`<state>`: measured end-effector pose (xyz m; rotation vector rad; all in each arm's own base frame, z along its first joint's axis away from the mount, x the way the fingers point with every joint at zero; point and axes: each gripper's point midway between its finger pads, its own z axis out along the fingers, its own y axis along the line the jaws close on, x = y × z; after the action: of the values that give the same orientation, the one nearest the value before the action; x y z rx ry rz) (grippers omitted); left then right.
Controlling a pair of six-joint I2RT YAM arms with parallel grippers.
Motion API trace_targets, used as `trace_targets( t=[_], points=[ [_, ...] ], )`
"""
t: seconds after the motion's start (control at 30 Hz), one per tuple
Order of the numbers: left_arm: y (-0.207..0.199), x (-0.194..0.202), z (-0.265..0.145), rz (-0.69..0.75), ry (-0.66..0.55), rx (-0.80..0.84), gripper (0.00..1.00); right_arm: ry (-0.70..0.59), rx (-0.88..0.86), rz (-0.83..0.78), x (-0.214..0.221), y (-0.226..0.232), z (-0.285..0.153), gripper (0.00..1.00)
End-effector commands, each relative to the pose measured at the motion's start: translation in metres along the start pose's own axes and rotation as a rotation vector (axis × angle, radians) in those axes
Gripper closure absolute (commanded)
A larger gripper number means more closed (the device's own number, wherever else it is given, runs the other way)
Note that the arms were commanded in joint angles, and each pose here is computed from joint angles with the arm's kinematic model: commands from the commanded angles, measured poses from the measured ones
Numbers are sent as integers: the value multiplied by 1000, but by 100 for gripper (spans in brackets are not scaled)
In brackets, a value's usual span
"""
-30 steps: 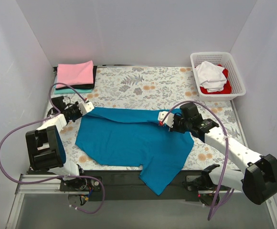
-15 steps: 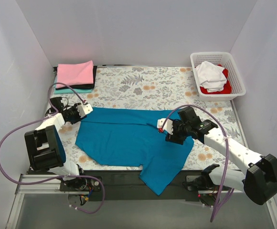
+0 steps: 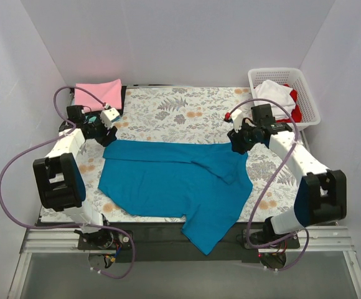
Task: Fold and stack the t-shirts
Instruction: Fold the tshirt
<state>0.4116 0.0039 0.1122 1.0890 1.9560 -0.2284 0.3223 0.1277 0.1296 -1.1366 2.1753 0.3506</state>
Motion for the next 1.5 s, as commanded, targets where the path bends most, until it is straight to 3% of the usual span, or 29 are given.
trace_targets(
  t=[0.0, 0.37, 0.6, 0.73, 0.87, 1.0, 1.07, 1.1, 1.17, 1.2, 1.33, 1.47],
  points=[
    [-3, -5, 7, -184, 7, -1, 48, 6, 8, 213, -2, -21, 5, 53],
    [7, 26, 31, -289, 120, -64, 48, 90, 41, 553, 29, -70, 42, 49],
    [7, 31, 36, -299, 130, -60, 48, 99, -13, 626, 34, -69, 58, 50],
    [6, 26, 35, -292, 117, -55, 48, 107, -32, 646, 37, -69, 67, 53],
    [-12, 7, 28, -245, 27, 19, 48, 111, -50, 673, 39, -69, 72, 60],
    [-56, -47, 9, -67, -182, 179, 49, 111, -57, 685, 41, -70, 71, 69],
    [-90, -81, 12, 113, -238, 243, 49, 109, -51, 687, 43, -72, 69, 69],
    [-127, -96, 24, 193, -255, 324, 49, 106, -49, 689, 43, -73, 68, 68],
    [-151, -121, 32, 328, -307, 345, 50, 108, -46, 699, 45, -74, 67, 64],
    [-185, -136, 41, 395, -338, 411, 50, 111, -46, 710, 47, -75, 68, 63],
    [-241, -177, 73, 588, -397, 472, 50, 111, -73, 753, 51, -72, 70, 60],
    [-292, -188, 104, 715, -407, 574, 50, 105, -105, 819, 59, -69, 70, 55]
  ],
)
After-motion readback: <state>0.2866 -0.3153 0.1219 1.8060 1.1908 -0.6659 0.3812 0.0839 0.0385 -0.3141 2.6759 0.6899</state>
